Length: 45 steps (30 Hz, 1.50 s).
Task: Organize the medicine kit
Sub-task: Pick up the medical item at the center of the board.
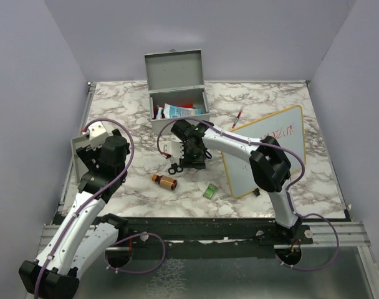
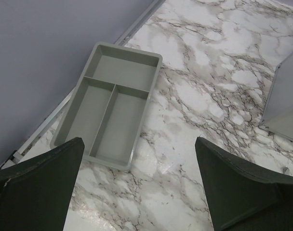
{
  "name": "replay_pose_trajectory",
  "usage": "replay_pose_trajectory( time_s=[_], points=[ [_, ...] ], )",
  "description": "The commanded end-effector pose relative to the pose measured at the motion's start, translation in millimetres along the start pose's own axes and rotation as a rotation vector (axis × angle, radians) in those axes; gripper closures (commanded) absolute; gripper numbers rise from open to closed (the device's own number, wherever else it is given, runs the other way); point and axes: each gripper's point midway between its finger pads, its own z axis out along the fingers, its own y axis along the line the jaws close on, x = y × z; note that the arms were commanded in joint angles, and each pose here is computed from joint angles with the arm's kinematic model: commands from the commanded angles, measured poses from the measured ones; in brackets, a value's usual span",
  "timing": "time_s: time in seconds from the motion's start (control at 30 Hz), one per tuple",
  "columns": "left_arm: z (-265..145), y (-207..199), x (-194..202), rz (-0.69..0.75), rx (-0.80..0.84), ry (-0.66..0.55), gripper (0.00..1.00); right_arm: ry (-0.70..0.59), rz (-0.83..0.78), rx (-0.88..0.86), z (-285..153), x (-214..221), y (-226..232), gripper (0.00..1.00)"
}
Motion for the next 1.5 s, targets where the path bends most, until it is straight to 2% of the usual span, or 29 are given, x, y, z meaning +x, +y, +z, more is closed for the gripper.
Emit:
replay_pose_trajectory(
  time_s=[0.0,0.1,0.47,0.67,0.77,0.83,0.97,1.13,1.33,1.47],
  points=[
    [-2.4,5.0,-8.7,-0.003,-0.021,-0.026,0.01,0.076,-0.054,0.014,13.6,14.8,2.1,0.37],
    [-2.8,5.8,-9.3,-0.004,-0.022,-0.029,0.01,0.106,-0.070,0.021,19.1,22.3,2.1,0.37],
    [-3.5,4.3,-9.6,0.005,-0.007,-0.031,0.01,0.039,-0.109,0.031,31.0,14.9,2.3,0.36],
    [-3.5,2.6,-9.7,0.007,0.001,-0.032,0.01,0.079,-0.116,0.036,41.4,22.1,2.0,0.39],
    [-4.2,1.9,-10.3,0.010,0.009,-0.033,0.01,0.076,-0.114,0.035,41.8,21.6,2.3,0.46],
    [-4.7,1.6,-10.5,0.015,0.012,-0.034,0.01,0.057,-0.112,0.035,39.5,17.5,1.9,0.54],
    [-5.1,0.7,-11.6,0.013,0.017,-0.038,0.01,-0.026,-0.121,0.060,27.8,1.2,-3.0,0.76],
    [-7.7,2.8,-14.3,-0.001,0.024,-0.051,0.01,-0.108,-0.125,0.053,11.6,-15.3,-0.4,0.99],
    [-8.6,-2.1,-14.1,0.000,0.053,-0.055,0.01,-0.223,-0.099,0.051,-19.5,-42.4,-0.8,1.00],
    [-9.9,-2.2,-14.0,-0.001,0.062,-0.056,0.01,-0.348,-0.079,0.053,-48.5,-65.3,-0.1,0.99]
  ],
)
